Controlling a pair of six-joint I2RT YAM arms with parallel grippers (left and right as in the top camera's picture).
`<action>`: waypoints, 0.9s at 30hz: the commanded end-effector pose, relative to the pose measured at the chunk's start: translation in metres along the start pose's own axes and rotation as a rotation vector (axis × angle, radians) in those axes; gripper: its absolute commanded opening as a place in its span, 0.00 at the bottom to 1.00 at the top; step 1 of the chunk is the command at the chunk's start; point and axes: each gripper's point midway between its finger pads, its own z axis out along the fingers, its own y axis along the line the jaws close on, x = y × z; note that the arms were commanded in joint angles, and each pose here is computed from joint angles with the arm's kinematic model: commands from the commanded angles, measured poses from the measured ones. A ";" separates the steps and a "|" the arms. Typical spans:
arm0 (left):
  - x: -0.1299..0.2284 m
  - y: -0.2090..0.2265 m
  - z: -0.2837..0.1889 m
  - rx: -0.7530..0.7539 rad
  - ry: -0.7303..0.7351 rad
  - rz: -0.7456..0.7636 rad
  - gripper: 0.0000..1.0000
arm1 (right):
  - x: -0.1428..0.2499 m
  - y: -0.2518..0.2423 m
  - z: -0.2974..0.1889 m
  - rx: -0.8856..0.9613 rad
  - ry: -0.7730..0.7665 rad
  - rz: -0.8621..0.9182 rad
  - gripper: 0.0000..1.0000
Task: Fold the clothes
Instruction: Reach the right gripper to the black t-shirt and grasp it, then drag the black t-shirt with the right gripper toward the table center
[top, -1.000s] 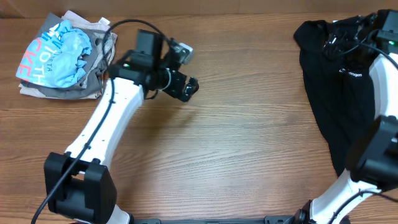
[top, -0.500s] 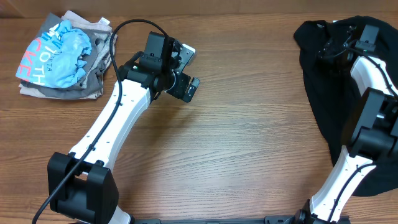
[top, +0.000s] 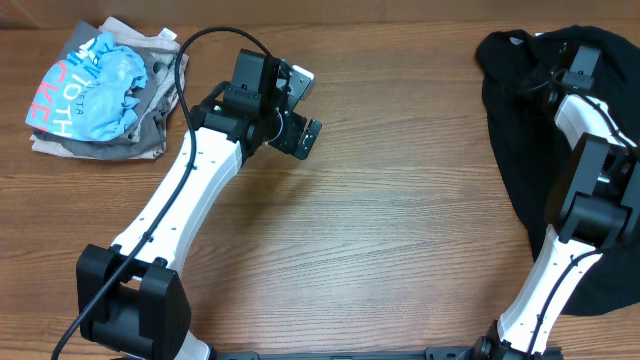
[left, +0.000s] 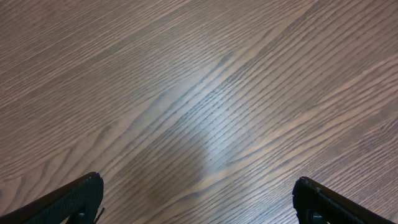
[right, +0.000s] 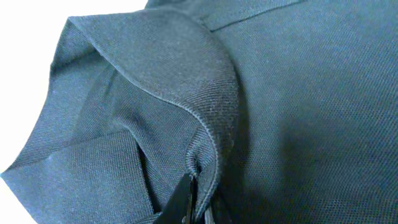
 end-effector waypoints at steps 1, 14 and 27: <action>-0.008 0.000 0.001 -0.006 -0.019 -0.004 1.00 | -0.043 0.024 -0.035 -0.033 -0.073 -0.027 0.04; -0.055 0.029 -0.042 -0.077 -0.131 -0.113 0.99 | -0.012 0.171 -0.205 -0.281 0.029 -0.307 0.04; -0.035 0.122 -0.116 -0.305 -0.076 -0.371 1.00 | 0.177 0.303 -0.307 -0.580 0.384 -0.608 0.04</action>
